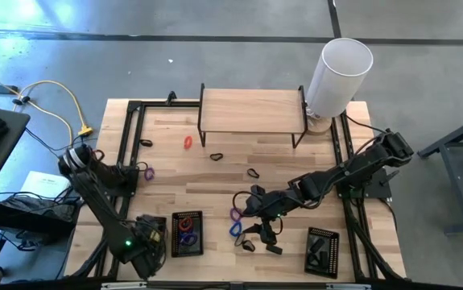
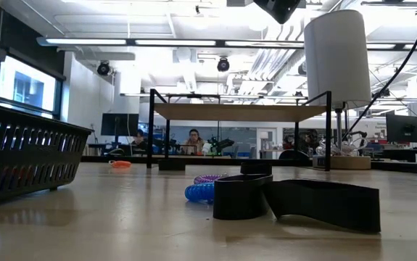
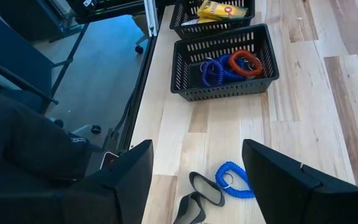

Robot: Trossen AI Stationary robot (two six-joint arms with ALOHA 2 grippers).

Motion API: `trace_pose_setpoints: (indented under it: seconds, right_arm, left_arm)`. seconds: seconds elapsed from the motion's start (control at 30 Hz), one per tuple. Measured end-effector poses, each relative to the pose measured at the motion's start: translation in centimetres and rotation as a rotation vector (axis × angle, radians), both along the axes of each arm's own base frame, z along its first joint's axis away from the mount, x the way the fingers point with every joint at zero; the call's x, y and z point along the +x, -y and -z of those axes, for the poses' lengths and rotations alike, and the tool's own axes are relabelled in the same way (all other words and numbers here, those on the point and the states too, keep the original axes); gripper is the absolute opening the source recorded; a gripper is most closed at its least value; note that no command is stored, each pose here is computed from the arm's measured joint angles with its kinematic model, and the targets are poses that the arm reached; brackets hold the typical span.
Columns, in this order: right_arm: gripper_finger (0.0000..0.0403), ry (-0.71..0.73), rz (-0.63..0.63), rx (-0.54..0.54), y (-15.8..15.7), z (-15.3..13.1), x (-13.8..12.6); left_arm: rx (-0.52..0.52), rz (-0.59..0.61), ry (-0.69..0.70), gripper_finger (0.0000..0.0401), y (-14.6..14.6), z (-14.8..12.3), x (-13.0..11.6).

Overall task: Pick & Place Office Desk Supplies
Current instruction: Put the violet spring key chain into the middle black basket

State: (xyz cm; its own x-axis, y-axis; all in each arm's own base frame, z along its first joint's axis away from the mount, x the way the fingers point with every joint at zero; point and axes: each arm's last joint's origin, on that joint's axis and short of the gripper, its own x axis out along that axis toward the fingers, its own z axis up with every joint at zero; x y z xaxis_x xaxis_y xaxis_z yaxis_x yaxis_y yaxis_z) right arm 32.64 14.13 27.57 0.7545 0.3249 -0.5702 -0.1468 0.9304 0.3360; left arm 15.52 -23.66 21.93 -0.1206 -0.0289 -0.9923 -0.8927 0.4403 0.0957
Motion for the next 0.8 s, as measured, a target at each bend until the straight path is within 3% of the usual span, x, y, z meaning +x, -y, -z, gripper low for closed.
trace_pose_setpoints:
  seconds: [0.13,0.37,0.53,0.67,0.8]
  right_arm:
    - [0.0235,0.002,0.0,-0.005,0.1,0.0,0.1]
    - [0.0235,0.002,0.027,-0.002,0.8,-0.4,0.0]
    - [0.0235,-0.075,0.141,-0.029,1.7,0.5,0.1]
    - [0.0235,-0.202,0.283,-0.028,3.3,2.6,0.8]
    - [0.0235,-0.23,0.359,-0.051,4.5,3.9,1.8]
  left_arm:
    - [0.029,-0.018,0.069,0.022,-1.5,-2.2,-0.9]
    - [0.099,-0.021,0.402,0.0221,-3.7,-5.4,-1.3]
    - [0.167,0.012,0.646,0.0221,-5.1,-7.3,-1.3]
    - [0.224,0.084,0.79,0.0221,-5.7,-8.4,-1.3]
    - [0.311,0.178,0.892,0.0221,-6.2,-9.3,-1.3]
